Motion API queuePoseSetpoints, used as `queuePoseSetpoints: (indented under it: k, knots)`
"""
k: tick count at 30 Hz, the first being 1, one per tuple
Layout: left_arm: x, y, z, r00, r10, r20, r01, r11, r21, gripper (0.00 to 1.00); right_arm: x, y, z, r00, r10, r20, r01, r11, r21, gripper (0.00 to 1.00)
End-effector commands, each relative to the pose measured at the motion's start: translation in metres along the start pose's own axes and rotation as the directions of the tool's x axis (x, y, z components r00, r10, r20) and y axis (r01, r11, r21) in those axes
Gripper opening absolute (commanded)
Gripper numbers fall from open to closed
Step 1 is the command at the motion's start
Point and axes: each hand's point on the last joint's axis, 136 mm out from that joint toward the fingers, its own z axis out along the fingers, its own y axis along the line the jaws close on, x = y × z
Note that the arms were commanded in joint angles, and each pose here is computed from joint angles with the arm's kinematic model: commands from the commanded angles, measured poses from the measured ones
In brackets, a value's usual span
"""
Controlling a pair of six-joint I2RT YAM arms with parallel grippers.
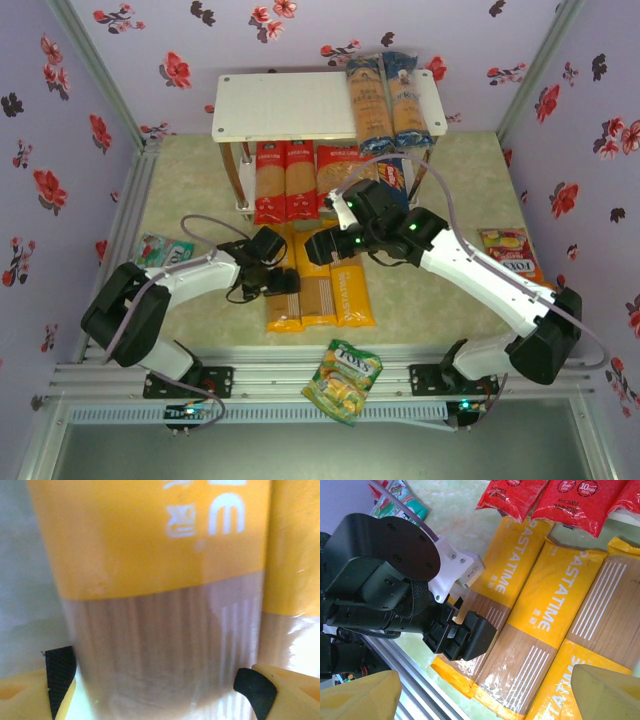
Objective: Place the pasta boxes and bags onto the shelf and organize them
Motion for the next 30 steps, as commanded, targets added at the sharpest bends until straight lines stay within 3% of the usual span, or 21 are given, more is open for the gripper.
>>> queuePoseSetpoints:
  k: [1,7,12,16,20,27,30]
  knots:
    - [-0.018,-0.048,-0.006,0.998,0.026,0.065,-0.038,0.981,0.188,0.9,-0.001,0.004,0.001,1.0,-0.016,-0.003,0.016,1.0,-0.014,0.89]
    - [-0.015,-0.049,0.0,0.999,0.02,0.046,-0.029,0.979,0.201,0.91,0.003,0.001,0.007,1.0,-0.003,-0.019,0.003,1.0,-0.005,0.89]
    - [-0.006,-0.038,0.011,1.0,0.021,-0.002,-0.02,0.987,0.157,0.92,0.007,-0.003,0.01,0.999,0.007,-0.033,-0.006,1.0,0.008,0.9]
    - [0.003,-0.021,0.019,0.999,0.024,-0.045,-0.02,0.997,0.08,0.87,0.009,-0.005,0.013,0.999,0.013,-0.047,-0.012,1.0,0.015,0.91]
    - [0.009,-0.009,0.025,0.996,0.036,-0.083,-0.035,0.999,0.01,0.78,0.01,-0.007,0.016,0.998,0.02,-0.055,-0.019,1.0,0.017,0.91]
    - [0.016,-0.003,0.037,0.992,0.027,-0.125,-0.027,1.0,-0.001,0.6,0.011,-0.009,0.018,0.998,0.028,-0.063,-0.027,0.999,0.022,0.91]
    - [0.017,-0.003,0.037,0.991,0.02,-0.131,-0.018,1.0,0.019,0.35,0.011,-0.01,0.018,0.997,0.03,-0.066,-0.029,0.999,0.025,0.91]
